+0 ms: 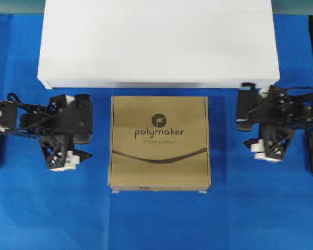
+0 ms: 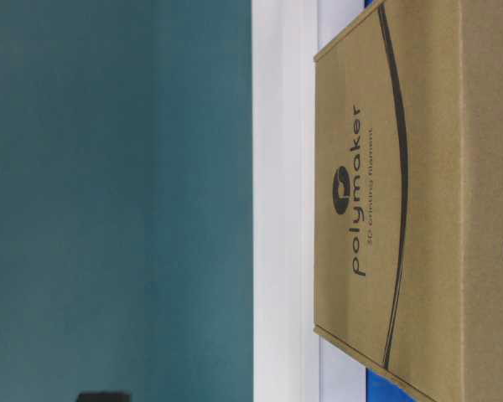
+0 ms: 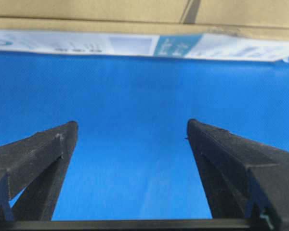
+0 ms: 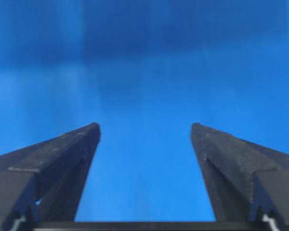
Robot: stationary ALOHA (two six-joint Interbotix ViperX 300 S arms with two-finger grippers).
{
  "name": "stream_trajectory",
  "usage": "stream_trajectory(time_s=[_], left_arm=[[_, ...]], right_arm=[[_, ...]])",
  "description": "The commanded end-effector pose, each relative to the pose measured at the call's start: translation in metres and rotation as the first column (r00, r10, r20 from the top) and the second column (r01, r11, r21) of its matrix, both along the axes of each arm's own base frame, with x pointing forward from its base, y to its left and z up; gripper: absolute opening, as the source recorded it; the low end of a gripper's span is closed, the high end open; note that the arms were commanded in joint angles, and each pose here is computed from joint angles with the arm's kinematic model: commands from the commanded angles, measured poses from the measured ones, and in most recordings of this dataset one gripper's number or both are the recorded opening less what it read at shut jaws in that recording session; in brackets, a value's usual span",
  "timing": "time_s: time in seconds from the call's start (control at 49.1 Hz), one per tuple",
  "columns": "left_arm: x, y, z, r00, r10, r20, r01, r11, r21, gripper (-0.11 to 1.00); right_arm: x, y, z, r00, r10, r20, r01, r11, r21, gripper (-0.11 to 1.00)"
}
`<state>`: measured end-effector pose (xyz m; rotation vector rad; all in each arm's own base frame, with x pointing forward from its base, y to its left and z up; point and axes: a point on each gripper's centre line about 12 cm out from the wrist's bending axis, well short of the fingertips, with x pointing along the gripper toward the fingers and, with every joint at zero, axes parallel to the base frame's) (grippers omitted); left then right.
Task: Place the cardboard box on the stand after clamping it between your arms.
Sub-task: 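Move both open grippers inward toward the left and right sides of the box, then press both grippers against the box sides to clamp it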
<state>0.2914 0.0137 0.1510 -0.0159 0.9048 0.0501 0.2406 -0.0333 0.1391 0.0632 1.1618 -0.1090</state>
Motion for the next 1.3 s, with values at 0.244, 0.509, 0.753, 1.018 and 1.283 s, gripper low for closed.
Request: stream_trajectory(time_s=[0.244, 0.509, 0.753, 1.018, 1.283], left_arm=[[0.024, 0.004, -0.006, 1.000, 0.008, 0.006, -0.008, 1.000, 0.002, 0.88], [0.042, 0.009, -0.011, 1.000, 0.004, 0.014, -0.005, 1.000, 0.013, 0.88], [0.057, 0.010, -0.010, 1.000, -0.019, 0.016, 0.018, 0.999, 0.031, 0.88], [0.060, 0.010, -0.008, 1.000, -0.022, 0.022, 0.021, 0.999, 0.035, 0.88], [0.071, 0.011, 0.007, 0.999, -0.019, 0.040, 0.018, 0.999, 0.037, 0.88]], right_arm=[[0.052, -0.003, -0.015, 0.999, 0.017, 0.030, -0.017, 1.000, -0.005, 0.99], [0.078, 0.003, -0.029, 0.999, 0.047, 0.027, -0.047, 0.999, -0.004, 0.99], [0.090, 0.003, -0.027, 0.997, 0.051, 0.064, -0.051, 0.999, -0.010, 0.99], [0.093, 0.001, -0.025, 0.995, 0.048, 0.086, -0.047, 0.999, -0.014, 0.99], [0.098, -0.002, -0.015, 0.993, 0.039, 0.110, -0.037, 0.999, -0.017, 0.99]])
